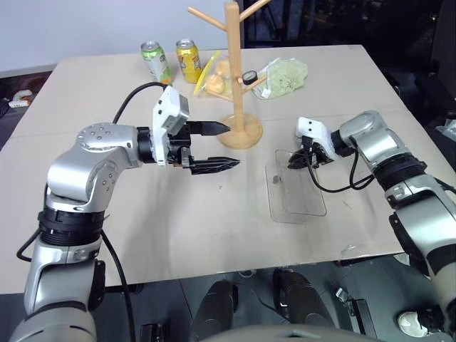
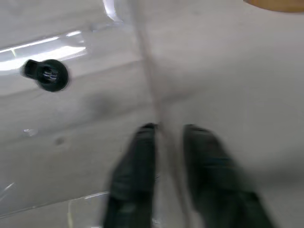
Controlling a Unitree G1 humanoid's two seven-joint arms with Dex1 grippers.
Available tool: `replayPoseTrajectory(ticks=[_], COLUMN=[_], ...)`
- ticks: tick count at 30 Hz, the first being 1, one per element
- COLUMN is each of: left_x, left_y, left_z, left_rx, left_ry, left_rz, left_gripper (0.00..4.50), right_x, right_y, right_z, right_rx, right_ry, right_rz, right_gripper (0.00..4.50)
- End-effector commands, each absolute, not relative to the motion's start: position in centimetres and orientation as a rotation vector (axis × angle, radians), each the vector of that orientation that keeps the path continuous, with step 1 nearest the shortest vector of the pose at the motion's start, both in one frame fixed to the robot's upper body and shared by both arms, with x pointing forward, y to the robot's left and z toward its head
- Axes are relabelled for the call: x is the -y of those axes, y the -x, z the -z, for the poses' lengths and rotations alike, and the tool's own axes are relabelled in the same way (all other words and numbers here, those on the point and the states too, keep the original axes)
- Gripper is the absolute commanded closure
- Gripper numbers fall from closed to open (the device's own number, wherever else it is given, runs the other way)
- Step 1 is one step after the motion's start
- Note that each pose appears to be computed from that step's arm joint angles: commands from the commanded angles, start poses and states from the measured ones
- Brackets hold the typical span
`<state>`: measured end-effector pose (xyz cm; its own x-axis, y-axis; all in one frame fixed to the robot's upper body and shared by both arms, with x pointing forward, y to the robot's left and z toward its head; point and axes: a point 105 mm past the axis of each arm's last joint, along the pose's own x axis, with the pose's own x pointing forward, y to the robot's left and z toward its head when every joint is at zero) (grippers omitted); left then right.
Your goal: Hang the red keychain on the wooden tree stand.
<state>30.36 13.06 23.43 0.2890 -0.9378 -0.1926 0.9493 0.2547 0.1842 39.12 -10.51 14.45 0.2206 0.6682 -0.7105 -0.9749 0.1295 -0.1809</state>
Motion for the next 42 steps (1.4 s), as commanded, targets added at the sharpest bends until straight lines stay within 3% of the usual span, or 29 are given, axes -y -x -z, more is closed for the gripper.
replayPoseTrajectory(ticks=[1,10,15,23,31,37,38,39,42], left_x=[-12.9,-13.0,-13.1,-12.2,-11.9,-12.1,-12.2,-12.2,-12.4], left_y=[-29.9,-29.7,-29.6,-29.6,-30.3,-30.4,-30.4,-30.4,-30.4], left_z=[-24.8,-24.8,-24.8,-24.9,-25.9,-25.9,-25.9,-25.9,-25.8], left_rx=[0.012,0.013,0.014,0.033,0.085,0.087,0.087,0.087,0.085], left_ry=[-0.314,-0.303,-0.280,-0.243,-0.243,-0.249,-0.248,-0.248,-0.247], left_rz=[1.284,1.281,1.270,1.277,1.263,1.250,1.245,1.241,1.232], left_gripper=[0.00,0.00,0.00,0.00,0.00,0.00,0.00,0.00,0.00], right_x=[9.9,11.8,16.1,24.1,24.2,23.9,23.8,23.6,23.6], right_y=[-39.0,-37.9,-38.9,-43.3,-45.8,-46.5,-46.5,-46.5,-46.5], right_z=[-15.6,-17.1,-19.6,-20.9,-19.9,-19.4,-19.4,-19.6,-20.0], right_rx=[-0.484,-0.494,-0.533,-0.545,-0.464,-0.429,-0.426,-0.423,-0.418], right_ry=[0.742,0.657,0.462,0.035,-0.108,-0.141,-0.143,-0.149,-0.150], right_rz=[-1.313,-1.277,-1.014,-0.346,-0.106,-0.035,-0.040,-0.051,-0.068], right_gripper=[4.42,4.42,4.42,4.42,4.42,4.42,3.77,3.53,2.07])
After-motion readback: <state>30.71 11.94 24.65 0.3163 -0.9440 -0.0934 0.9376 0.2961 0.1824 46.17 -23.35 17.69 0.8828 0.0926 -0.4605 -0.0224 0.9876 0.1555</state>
